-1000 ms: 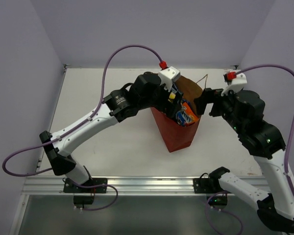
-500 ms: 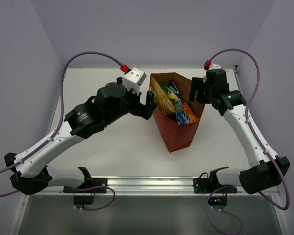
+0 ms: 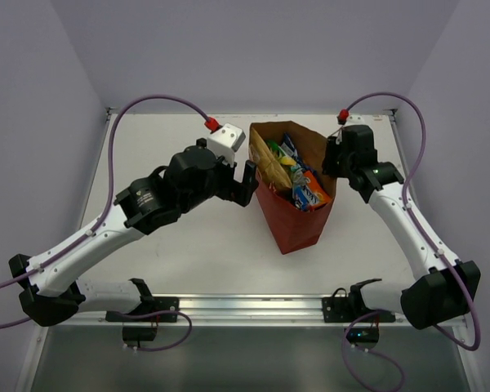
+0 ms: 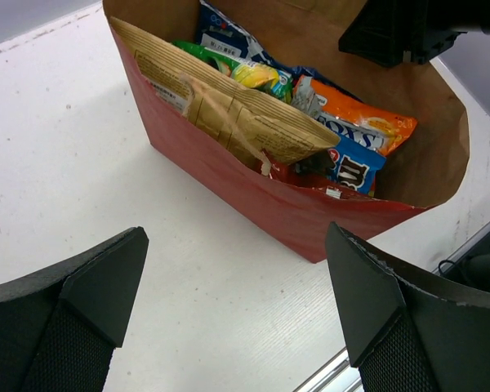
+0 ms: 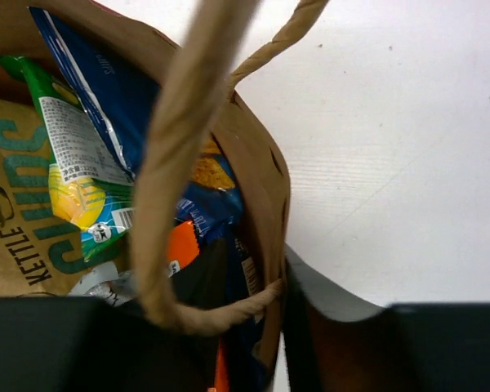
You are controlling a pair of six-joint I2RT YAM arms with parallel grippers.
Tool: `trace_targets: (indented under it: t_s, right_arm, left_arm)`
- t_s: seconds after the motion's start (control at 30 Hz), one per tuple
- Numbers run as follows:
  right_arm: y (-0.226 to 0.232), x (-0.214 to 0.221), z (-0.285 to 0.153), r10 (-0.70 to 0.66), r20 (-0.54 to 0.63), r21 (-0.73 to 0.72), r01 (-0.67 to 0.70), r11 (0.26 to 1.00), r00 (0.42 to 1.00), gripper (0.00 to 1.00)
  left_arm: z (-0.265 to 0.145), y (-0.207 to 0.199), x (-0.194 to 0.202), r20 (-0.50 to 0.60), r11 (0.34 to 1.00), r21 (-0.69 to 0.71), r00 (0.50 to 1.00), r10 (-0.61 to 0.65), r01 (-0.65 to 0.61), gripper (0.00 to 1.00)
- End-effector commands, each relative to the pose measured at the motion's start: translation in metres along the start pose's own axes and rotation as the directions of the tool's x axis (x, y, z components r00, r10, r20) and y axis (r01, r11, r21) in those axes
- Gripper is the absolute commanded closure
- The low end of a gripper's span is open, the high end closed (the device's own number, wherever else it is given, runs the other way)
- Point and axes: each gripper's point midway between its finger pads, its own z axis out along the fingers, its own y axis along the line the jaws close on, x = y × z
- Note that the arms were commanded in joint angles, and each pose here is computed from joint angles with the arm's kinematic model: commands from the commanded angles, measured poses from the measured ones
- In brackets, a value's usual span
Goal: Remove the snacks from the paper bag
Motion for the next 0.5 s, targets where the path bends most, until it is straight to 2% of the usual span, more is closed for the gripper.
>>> trace_targets:
  t_s: [0.0, 0.13, 0.17, 0.47]
  right_arm:
    - [0.004, -0.023, -0.002, -0.008, 0.101, -0.022, 0.011, 1.0, 0.995, 0.7]
    - [0.001, -0.039, -0.01, -0.028, 0.158, -0.008, 0.03, 1.0, 0.987, 0.96]
    - [0.001, -0.044, -0.014, -0.031, 0.178, -0.007, 0.032, 0.999, 0.984, 0.99]
    - [-0.006, -0.113, -0.063, -0.068, 0.418, 0.044, 0.054, 0.998, 0.906, 1.0]
  left_arm:
    - [-0.007, 0.002, -0.023, 0.082, 0.999, -0.007, 0.996, -0.037, 0.038, 0.02]
    - [-0.003, 0.002, -0.027, 0.083, 0.999, -0.02, 0.996, -0.037, 0.039, 0.03]
    - [-0.003, 0.001, -0.029, 0.085, 0.999, -0.017, 0.995, -0.044, 0.046, 0.03]
    - [0.018, -0.018, -0.048, 0.082, 0.999, 0.025, 0.996, -0.024, 0.022, 0.03]
